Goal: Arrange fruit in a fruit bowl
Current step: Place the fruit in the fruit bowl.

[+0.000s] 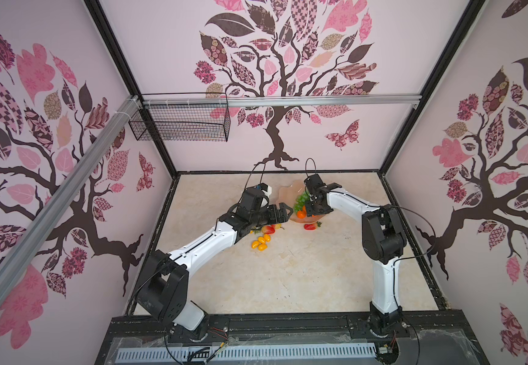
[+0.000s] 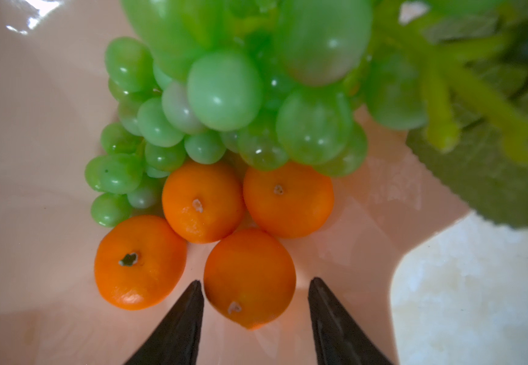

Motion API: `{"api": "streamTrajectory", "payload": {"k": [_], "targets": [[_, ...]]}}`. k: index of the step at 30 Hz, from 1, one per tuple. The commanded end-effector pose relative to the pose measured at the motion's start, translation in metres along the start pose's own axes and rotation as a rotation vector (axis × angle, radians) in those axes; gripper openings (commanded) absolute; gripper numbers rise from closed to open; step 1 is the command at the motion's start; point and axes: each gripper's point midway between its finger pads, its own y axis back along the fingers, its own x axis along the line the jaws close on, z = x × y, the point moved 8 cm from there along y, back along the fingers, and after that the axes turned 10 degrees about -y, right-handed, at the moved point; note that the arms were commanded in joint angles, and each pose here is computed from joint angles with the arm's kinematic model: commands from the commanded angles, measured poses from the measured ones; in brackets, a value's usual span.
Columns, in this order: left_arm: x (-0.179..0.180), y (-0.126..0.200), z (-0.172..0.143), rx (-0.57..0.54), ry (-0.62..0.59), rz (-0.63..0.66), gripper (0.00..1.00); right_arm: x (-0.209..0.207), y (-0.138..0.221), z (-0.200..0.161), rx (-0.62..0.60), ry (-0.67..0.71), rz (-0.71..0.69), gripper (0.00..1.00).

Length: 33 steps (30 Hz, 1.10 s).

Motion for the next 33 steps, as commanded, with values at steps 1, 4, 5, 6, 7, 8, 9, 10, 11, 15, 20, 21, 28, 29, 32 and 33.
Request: {"api": "streamTrajectory", "payload": {"k": [1, 4, 5, 6, 7, 8, 9, 10, 11, 15, 20, 21, 28, 29, 32, 33], "targets": [[-0.012, 0.01, 0.013, -0.029, -0.043, -0.033, 0.98, 0.001, 0.029, 0.012, -0.047, -0.023, 0.053, 0.59], [-0.019, 0.012, 0.01, -0.013, -0.089, -0.029, 0.98, 0.002, 0.054, 0.014, -0.094, -0.05, 0.133, 0.6], [-0.023, 0.012, 0.009, -0.01, -0.107, -0.031, 0.98, 0.002, 0.062, 0.013, -0.109, -0.058, 0.163, 0.6], [-0.026, 0.013, 0.007, -0.005, -0.123, -0.031, 0.98, 0.001, 0.071, 0.011, -0.129, -0.069, 0.192, 0.6], [-0.029, 0.012, 0.006, -0.001, -0.136, -0.031, 0.98, 0.0, 0.077, 0.009, -0.146, -0.083, 0.206, 0.61], [-0.032, 0.012, 0.003, 0.003, -0.152, -0.031, 0.98, -0.003, 0.083, 0.005, -0.16, -0.094, 0.224, 0.61], [-0.035, 0.011, 0.002, 0.004, -0.168, -0.031, 0.98, -0.005, 0.089, 0.002, -0.176, -0.102, 0.24, 0.61], [-0.037, 0.01, 0.0, 0.011, -0.179, -0.029, 0.98, -0.008, 0.094, -0.002, -0.191, -0.115, 0.247, 0.61], [-0.038, 0.009, -0.002, 0.016, -0.19, -0.027, 0.98, -0.012, 0.098, -0.007, -0.201, -0.132, 0.258, 0.61], [-0.044, 0.001, -0.008, 0.043, -0.223, -0.028, 0.98, -0.034, 0.108, -0.023, -0.228, -0.237, 0.354, 0.6], [-0.051, -0.011, -0.011, 0.078, -0.257, -0.031, 0.98, -0.062, 0.11, -0.048, -0.248, -0.36, 0.45, 0.59], [-0.053, -0.014, -0.012, 0.089, -0.267, -0.029, 0.98, -0.067, 0.11, -0.053, -0.244, -0.383, 0.461, 0.59], [-0.07, -0.037, -0.021, 0.16, -0.348, 0.002, 0.98, -0.097, 0.082, -0.08, -0.13, -0.586, 0.61, 0.54], [-0.073, -0.041, -0.022, 0.174, -0.365, 0.008, 0.98, -0.099, 0.077, -0.082, -0.115, -0.61, 0.627, 0.54], [-0.081, -0.051, -0.027, 0.217, -0.404, 0.027, 0.98, -0.101, 0.066, -0.085, -0.087, -0.644, 0.652, 0.53], [-0.083, -0.053, -0.028, 0.222, -0.415, 0.032, 0.98, -0.1, 0.062, -0.086, -0.075, -0.654, 0.657, 0.52]]}}
